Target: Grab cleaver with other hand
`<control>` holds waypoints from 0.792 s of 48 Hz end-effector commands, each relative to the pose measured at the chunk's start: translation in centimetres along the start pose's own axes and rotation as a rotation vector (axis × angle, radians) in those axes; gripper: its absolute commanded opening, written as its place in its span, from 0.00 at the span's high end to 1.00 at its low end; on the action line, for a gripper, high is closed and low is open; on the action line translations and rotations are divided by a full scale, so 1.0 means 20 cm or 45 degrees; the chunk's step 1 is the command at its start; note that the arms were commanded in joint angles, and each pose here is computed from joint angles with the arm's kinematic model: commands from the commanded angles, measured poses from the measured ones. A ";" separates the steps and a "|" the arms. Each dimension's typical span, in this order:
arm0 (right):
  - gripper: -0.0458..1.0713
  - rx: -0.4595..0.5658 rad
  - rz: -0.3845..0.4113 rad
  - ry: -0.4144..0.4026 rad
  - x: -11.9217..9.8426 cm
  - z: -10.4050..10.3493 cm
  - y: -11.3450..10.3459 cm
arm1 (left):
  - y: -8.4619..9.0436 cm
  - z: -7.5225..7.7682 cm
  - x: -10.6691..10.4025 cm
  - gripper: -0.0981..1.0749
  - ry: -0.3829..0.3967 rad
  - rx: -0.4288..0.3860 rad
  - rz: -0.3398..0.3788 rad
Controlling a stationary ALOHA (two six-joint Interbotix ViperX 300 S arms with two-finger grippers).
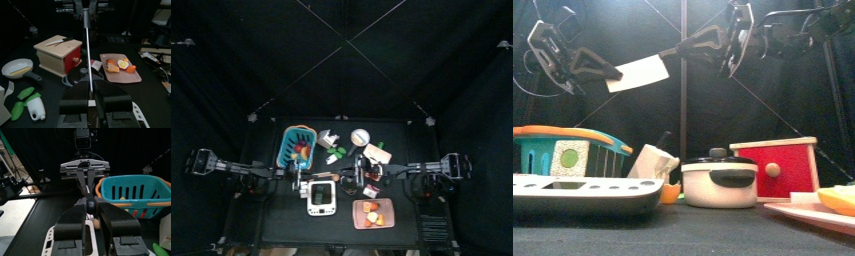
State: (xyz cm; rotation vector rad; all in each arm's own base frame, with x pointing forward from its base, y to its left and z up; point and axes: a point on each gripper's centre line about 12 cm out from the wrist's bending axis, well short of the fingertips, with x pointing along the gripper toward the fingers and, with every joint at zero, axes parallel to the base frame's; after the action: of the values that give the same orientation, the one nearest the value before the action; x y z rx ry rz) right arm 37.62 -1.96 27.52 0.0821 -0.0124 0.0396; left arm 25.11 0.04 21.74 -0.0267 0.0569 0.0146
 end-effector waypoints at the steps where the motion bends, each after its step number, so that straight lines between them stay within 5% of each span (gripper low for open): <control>1: 0.51 0.003 0.005 -0.027 0.01 0.04 0.01 | 0.00 0.05 0.01 0.54 -0.057 -0.003 -0.001; 28: 0.51 0.169 -0.095 0.335 0.09 -0.10 0.06 | -0.04 0.04 -0.03 0.54 -0.063 -0.007 -0.043; 38: 0.51 0.176 -0.093 0.382 0.15 -0.13 0.08 | -0.09 0.02 -0.04 0.54 -0.036 -0.006 -0.097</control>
State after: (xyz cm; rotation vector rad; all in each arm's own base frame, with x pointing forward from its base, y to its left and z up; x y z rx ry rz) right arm 39.68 -0.21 22.76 0.2089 0.3577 -0.0296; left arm 24.11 -1.20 21.65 -0.0360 0.0486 -0.0365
